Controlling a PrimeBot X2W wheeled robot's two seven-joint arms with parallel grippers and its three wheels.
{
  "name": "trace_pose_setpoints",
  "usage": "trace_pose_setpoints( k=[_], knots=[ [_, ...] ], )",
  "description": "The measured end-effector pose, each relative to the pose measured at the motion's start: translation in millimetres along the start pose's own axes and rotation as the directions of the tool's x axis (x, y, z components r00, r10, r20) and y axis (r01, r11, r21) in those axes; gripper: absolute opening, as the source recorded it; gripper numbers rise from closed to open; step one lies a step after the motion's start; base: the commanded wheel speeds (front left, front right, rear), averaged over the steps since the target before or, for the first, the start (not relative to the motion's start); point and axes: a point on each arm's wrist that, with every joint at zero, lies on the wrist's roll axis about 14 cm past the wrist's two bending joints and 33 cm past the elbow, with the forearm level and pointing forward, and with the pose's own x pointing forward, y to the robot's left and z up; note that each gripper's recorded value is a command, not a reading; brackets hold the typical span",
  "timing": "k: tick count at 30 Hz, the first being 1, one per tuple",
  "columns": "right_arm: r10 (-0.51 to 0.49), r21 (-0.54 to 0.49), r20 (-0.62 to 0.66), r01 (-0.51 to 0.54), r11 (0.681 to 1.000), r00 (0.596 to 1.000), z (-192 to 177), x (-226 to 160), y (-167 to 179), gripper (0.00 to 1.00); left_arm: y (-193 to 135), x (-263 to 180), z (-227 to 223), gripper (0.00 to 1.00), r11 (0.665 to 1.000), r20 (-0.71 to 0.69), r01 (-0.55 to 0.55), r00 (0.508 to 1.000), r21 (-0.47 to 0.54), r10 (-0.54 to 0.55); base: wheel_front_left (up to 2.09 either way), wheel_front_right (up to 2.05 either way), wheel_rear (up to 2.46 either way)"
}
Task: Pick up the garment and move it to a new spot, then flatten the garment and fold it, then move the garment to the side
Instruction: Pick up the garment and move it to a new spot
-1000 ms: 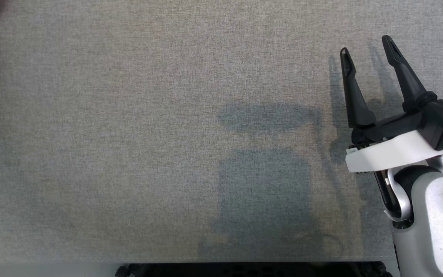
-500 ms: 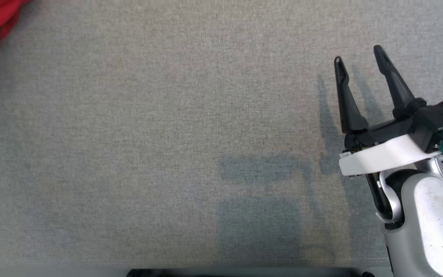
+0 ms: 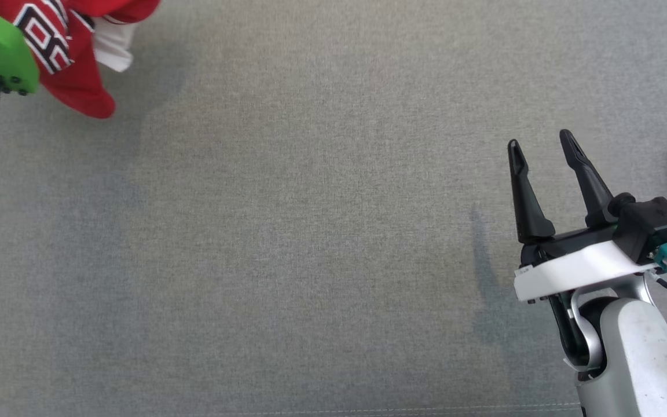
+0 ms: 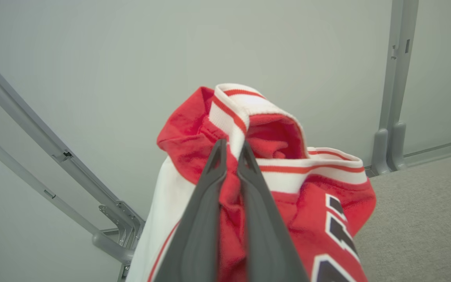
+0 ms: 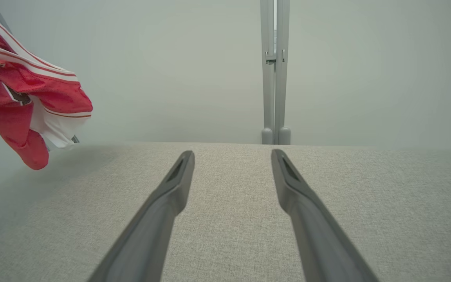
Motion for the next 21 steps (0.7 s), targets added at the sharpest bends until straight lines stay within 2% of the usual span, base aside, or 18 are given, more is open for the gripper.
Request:
trace_pose_setpoints(
  k=[1,6,10,15,21],
  knots=[
    [0.0,0.0,0.0,0.0,1.0,1.0,0,0,0,1.0,0,0,0,0.0,1.0,0.0,0.0,1.0,0.0,0.0,0.0,0.0,0.0],
    [-0.029,-0.004,0.04,0.029,1.0,0.999,22,-20,-5,1.0,-60,-14,44,0.0,0.988,0.107,0.156,0.982,0.004,-0.155,0.0,0.0,0.0],
    [-0.06,-0.012,0.064,0.061,0.998,0.996,36,-35,-12,1.0,-109,-31,74,0.0,0.958,0.19,0.287,0.939,0.017,-0.285,0.0,0.0,0.0],
    [-0.105,-0.017,0.082,0.107,0.994,0.991,46,-53,-24,1.0,-176,-58,94,0.0,0.887,0.244,0.46,0.857,0.032,-0.453,0.0,0.0,0.0],
    [-0.156,-0.022,0.1,0.159,0.987,0.983,56,-71,-38,1.0,-239,-95,94,0.0,0.777,0.202,0.627,0.755,0.055,-0.624,0.0,0.0,0.0]
  ],
)
